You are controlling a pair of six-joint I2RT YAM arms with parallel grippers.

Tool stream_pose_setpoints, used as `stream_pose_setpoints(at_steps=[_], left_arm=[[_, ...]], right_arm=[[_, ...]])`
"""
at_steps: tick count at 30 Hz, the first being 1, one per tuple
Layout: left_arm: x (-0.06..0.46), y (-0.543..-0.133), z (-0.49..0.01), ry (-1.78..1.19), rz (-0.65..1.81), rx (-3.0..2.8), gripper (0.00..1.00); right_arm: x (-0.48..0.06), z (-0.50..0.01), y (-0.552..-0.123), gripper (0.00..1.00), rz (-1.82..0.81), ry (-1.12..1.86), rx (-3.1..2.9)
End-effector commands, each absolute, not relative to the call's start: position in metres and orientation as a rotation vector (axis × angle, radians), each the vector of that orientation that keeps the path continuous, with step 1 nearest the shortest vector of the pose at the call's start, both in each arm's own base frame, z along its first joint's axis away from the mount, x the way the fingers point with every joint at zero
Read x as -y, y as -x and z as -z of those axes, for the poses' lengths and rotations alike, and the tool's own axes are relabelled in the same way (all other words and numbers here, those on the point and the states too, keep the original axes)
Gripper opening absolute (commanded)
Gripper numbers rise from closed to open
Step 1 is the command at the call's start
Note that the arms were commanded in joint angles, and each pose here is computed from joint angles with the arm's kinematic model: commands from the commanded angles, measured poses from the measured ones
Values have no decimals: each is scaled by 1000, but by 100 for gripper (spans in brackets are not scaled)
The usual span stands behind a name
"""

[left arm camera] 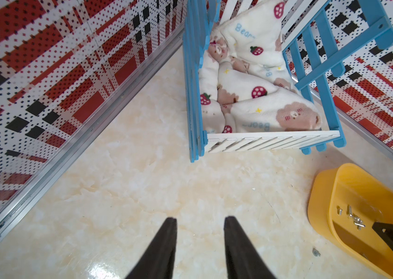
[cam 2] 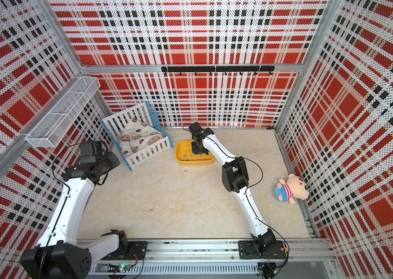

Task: Put the screws on the desktop into the storage box
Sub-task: Place the screw in the storage box, then pick up the screw from the center of the board.

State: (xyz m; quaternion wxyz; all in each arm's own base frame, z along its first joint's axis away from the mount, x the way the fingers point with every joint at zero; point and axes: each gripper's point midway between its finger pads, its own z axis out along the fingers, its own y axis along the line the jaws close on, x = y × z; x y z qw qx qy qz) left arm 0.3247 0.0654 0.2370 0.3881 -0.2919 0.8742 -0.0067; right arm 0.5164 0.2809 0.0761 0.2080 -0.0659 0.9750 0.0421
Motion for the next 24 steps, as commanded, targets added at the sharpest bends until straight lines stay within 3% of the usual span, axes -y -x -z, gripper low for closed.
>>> stream_pose_setpoints(at_steps=[1, 8, 13, 24], left_arm=[[-55, -327, -249, 655, 9, -2242, 40], [5, -315, -215, 331, 4, -2479, 39], [40, -281, -167, 159, -7, -2684, 39], [82, -236, -103, 294, 206, -2839, 43]], right_arm=[[-283, -112, -523, 38, -164, 177, -2629], [-269, -234, -492, 41, -181, 169, -2423], [-242, -283, -449, 44, -174, 131, -2352], [-203, -309, -375, 45, -170, 79, -2323]])
